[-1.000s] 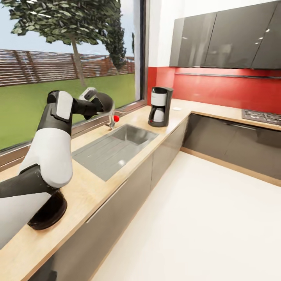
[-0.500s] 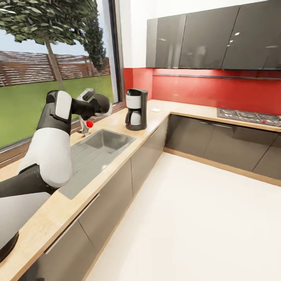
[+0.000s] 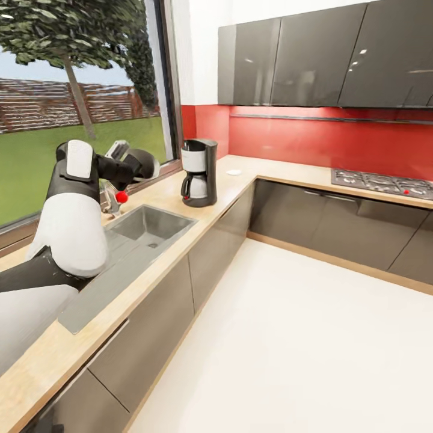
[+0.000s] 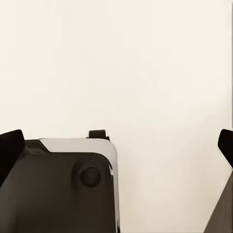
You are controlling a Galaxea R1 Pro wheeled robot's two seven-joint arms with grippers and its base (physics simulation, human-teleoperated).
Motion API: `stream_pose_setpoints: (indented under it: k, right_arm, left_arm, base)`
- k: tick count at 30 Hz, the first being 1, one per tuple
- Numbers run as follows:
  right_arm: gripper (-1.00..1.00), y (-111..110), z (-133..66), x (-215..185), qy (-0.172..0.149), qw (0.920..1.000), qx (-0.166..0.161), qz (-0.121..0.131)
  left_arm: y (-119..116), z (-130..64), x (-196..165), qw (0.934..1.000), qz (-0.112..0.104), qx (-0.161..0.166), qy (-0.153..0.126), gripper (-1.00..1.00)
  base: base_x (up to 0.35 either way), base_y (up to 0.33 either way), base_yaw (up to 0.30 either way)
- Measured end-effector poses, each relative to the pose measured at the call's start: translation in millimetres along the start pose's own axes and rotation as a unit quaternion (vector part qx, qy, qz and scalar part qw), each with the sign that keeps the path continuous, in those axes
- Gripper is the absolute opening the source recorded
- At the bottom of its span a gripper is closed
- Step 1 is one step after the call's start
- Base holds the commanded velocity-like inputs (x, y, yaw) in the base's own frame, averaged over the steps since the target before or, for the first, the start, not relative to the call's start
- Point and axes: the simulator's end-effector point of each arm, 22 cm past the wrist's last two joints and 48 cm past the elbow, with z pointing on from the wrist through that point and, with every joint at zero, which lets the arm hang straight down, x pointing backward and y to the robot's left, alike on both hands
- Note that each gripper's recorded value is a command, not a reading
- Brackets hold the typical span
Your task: Set up a coffee station on the kitchen countertop: keep the coffee maker on the countertop, move the bottle of coffee from the kitchen shelf to the counter next to the coffee maker, place a paper coffee filter on top of the coffee maker, put the saucer next to the coffee maker with the coffee cup on the saucer, and place the electric kettle next to the coffee maker.
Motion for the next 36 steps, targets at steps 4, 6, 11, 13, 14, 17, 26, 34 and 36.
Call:
stream_pose_setpoints:
  k: [4,6,11,13,14,17,26,34,36]
  right_arm:
    - [1.00,1,0.0,-1,-0.001,1.0000,0.000,0.001]
    - [1.00,1,0.0,-1,-0.001,1.0000,0.000,0.001]
    - [1.00,1,0.0,-1,-0.001,1.0000,0.000,0.001]
    - [1.00,1,0.0,-1,-0.001,1.0000,-0.001,0.002]
    - [1.00,1,0.0,-1,-0.001,1.0000,-0.001,0.002]
    - [1.00,1,-0.1,-1,-0.001,1.0000,-0.001,0.002]
    - [1.00,2,-0.1,-1,-0.001,1.0000,-0.001,0.002]
    - [1.00,1,0.0,-1,-0.001,1.0000,0.000,0.001]
    - [1.00,1,0.0,-1,-0.001,1.0000,0.000,0.000]
  left_arm:
    - [0,-0.4,0,1.0000,0.000,0.000,0.000,-1.00]
    - [0,-0.5,-1,1.0000,0.001,-0.001,-0.001,-1.00]
    - [1,-0.6,-1,1.0000,0.001,-0.001,-0.001,-1.00]
    - [0,-0.5,-1,1.0000,0.001,-0.001,-0.001,-1.00]
    - [1,-0.3,0,1.0000,0.001,-0.001,0.000,-1.00]
    - [3,0.3,0,1.0000,-0.001,-0.002,0.000,-1.00]
    - [3,1.1,2,1.0000,-0.001,-0.002,0.002,-1.00]
    - [-2,1.9,4,0.9999,-0.010,0.011,0.007,-1.00]
    - [-8,1.2,4,0.9995,-0.018,0.025,0.010,-1.00]
  base:
    - [0.302,-0.083,0.000]
    - [0.324,-0.015,0.000]
    - [0.330,-0.003,0.000]
    - [0.332,-0.001,0.000]
    - [0.332,0.000,0.000]
    - [0.333,0.000,0.000]
    - [0.333,0.000,0.000]
    - [0.333,0.000,0.000]
    - [0.333,0.000,0.000]
